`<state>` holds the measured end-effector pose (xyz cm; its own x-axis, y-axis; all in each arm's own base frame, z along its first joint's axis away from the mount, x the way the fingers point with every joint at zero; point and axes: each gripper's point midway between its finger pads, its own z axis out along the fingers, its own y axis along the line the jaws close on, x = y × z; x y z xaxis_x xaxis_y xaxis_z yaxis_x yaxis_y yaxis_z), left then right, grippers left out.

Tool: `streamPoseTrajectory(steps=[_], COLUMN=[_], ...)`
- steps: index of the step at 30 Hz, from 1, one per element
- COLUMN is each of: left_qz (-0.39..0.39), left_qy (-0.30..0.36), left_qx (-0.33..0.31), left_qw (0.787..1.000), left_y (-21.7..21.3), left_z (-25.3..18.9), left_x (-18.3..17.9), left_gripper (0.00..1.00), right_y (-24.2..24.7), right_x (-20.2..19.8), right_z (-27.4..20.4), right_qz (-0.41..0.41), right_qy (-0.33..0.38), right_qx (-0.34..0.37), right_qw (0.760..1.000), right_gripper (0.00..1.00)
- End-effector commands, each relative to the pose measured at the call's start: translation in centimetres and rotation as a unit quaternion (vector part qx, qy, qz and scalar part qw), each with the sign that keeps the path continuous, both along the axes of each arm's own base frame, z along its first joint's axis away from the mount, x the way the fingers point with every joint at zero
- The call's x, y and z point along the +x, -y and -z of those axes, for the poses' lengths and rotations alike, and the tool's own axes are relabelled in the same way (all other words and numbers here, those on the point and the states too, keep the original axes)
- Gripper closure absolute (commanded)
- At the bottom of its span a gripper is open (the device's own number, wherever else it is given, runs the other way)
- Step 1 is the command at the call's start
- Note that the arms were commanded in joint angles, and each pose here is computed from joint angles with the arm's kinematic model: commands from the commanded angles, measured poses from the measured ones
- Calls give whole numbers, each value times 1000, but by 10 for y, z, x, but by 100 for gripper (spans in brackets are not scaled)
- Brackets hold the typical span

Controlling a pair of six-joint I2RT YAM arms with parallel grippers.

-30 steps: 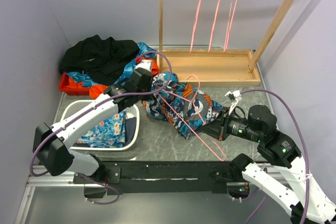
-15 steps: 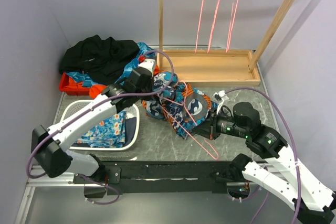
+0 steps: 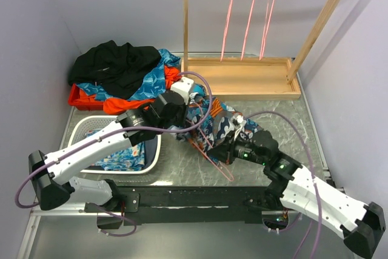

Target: Place the shorts on the hanger

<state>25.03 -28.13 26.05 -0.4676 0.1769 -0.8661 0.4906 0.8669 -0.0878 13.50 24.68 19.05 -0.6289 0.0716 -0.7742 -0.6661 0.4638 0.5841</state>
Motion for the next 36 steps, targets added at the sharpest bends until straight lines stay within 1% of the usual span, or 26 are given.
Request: streamPoseTrajectory(steps=[1,2,3,4,6,7,8,10,11,12,13,14,15,16,18,20,22,23,27,28,32,35,36], left_qz=[-88,-85,-84,-75,-59,-37,-20,1,31,42,49,75,84,94,112,118,112,112,97,85,73,61,58], left_qy=[39,42,48,58,69,74,74,93,83,83,98,89,98,105,108,108,105,111,128,129,131,133,135], left_qx=[-5,-14,-26,-41,-59,-76,-78,-114,-118,-128,-164,-170,-189,-207,-210,-191,-161,-162,-152,-139,-120,-108,-98], left_qw=[995,995,995,995,994,994,994,989,989,987,980,979,973,968,965,969,975,974,975,978,981,983,984], left_y=[-23,-22,-22,-25,-25,-25,-24,-25,-21,-20,-20,-15,-15,-11,-4,7,17,22,30,31,37,39,39], left_z=[-19,-17,-20,-29,-31,-40,-34,-49,-39,-39,-53,-44,-52,-58,-57,-52,-42,-49,-51,-45,-38,-30,-26], left_x=[19,19,18,13,9,1,-5,-14,-23,-28,-33,-42,-46,-49,-53,-49,-40,-40,-28,-22,-13,-5,-2], left_gripper=[66,62,52,50,50,51,53,54,55,54,52,51,46,45,40,40,39,38,31,30,31,36,40], right_y=[-17,-17,-16,-15,-16,-17,-18,-21,-22,-24,-24,-25,-26,-26,-27,-27,-29,-29,-31,-31,-31,-31,-30], right_x=[14,14,15,17,20,20,21,22,22,22,23,22,23,23,23,23,22,23,23,23,23,24,25], right_z=[-48,-48,-45,-46,-43,-42,-42,-40,-40,-38,-38,-37,-38,-36,-35,-34,-35,-34,-35,-34,-34,-34,-35], right_qz=[4,6,10,15,18,17,16,12,7,6,5,2,2,2,-1,-3,-6,-6,-9,-10,-9,-6,-4], right_qy=[113,117,118,124,125,127,128,126,126,122,122,122,122,121,120,119,119,116,115,114,114,113,113], right_qx=[119,125,126,131,125,122,120,117,117,115,113,112,111,108,108,106,106,105,107,106,105,104,103], right_qw=[986,985,985,983,984,984,984,985,985,986,986,986,986,987,987,987,987,988,988,988,988,988,988], right_gripper=[100,100,100,100,100,100,100,100,100,100,100,100,100,100,100,100,100,100,100,100,100,100,100])
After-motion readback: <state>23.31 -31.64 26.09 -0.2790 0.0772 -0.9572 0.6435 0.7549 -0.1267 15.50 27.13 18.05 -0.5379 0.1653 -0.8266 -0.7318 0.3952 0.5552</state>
